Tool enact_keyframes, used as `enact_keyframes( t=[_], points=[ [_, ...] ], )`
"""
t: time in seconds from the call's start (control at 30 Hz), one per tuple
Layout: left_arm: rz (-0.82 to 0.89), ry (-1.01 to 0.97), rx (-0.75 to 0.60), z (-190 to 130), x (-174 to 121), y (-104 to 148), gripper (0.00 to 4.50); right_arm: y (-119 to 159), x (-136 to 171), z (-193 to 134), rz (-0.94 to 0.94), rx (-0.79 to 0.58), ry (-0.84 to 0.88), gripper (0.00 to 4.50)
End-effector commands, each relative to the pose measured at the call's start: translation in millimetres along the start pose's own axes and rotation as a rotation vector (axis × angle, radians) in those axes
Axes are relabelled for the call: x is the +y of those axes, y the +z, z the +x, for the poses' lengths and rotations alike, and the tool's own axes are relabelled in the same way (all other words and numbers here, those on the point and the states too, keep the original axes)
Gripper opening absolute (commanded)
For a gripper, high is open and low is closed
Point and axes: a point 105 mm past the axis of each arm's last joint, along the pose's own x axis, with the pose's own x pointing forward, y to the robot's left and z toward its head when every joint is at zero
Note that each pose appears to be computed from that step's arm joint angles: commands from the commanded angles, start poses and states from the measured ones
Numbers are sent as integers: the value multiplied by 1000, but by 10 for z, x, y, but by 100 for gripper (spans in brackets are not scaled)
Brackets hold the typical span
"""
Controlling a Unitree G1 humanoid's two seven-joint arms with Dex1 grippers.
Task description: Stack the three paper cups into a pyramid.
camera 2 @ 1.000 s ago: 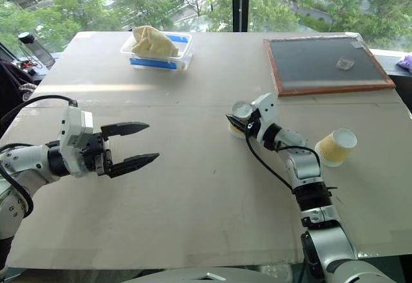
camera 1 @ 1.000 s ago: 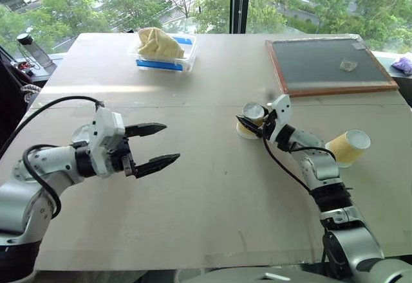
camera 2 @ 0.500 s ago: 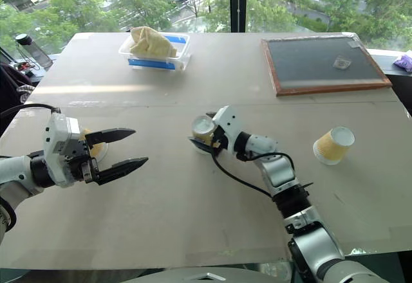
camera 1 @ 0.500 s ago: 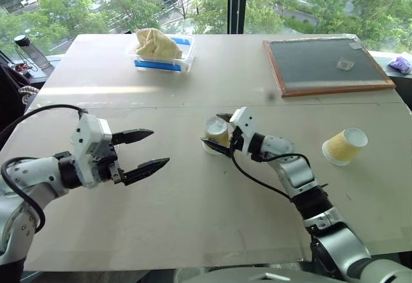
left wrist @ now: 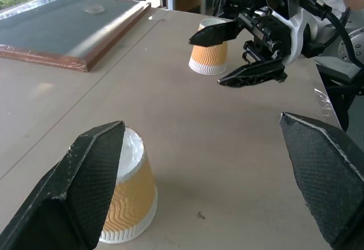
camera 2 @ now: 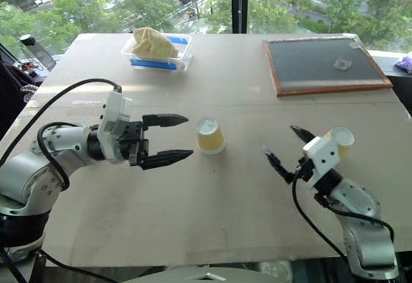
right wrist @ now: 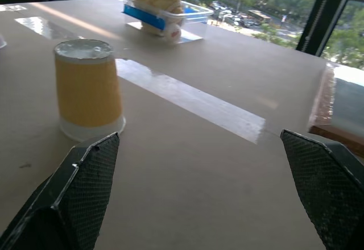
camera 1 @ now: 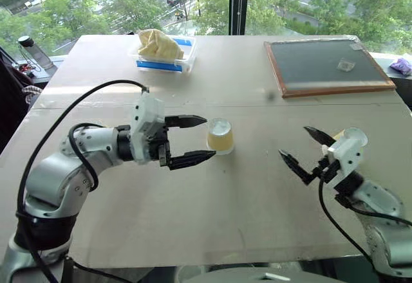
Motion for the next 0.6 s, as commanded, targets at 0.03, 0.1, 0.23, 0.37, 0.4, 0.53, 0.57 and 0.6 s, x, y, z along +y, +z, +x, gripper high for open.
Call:
enact_keyframes(
  t=[0.03, 0.1, 0.23, 0.37, 0.4, 0.53, 0.57, 0.6],
  points=[
    [49, -94, -36, 149, 3, 147, 450, 157, -567, -386, -175, -31, -326, 449],
    [69, -124, -37, 199, 11, 183, 450, 63, -692, -494, -163, 3, -408, 449],
    [86, -152, -32, 229, 0, 214, 450, -69, -822, -556, -55, 1, -509, 449],
    [92, -167, -31, 232, -20, 238, 450, -208, -789, -507, 57, 15, -484, 449],
    [93, -170, -30, 234, -24, 239, 450, -242, -776, -487, 78, 21, -474, 449],
    [96, -156, -31, 230, -11, 230, 450, -354, -820, -462, 130, 32, -485, 449],
    [95, -150, -32, 228, -6, 229, 450, -384, -846, -468, 144, 34, -494, 449],
    [94, -142, -33, 228, 0, 229, 450, -407, -865, -473, 153, 37, -498, 449]
  ],
)
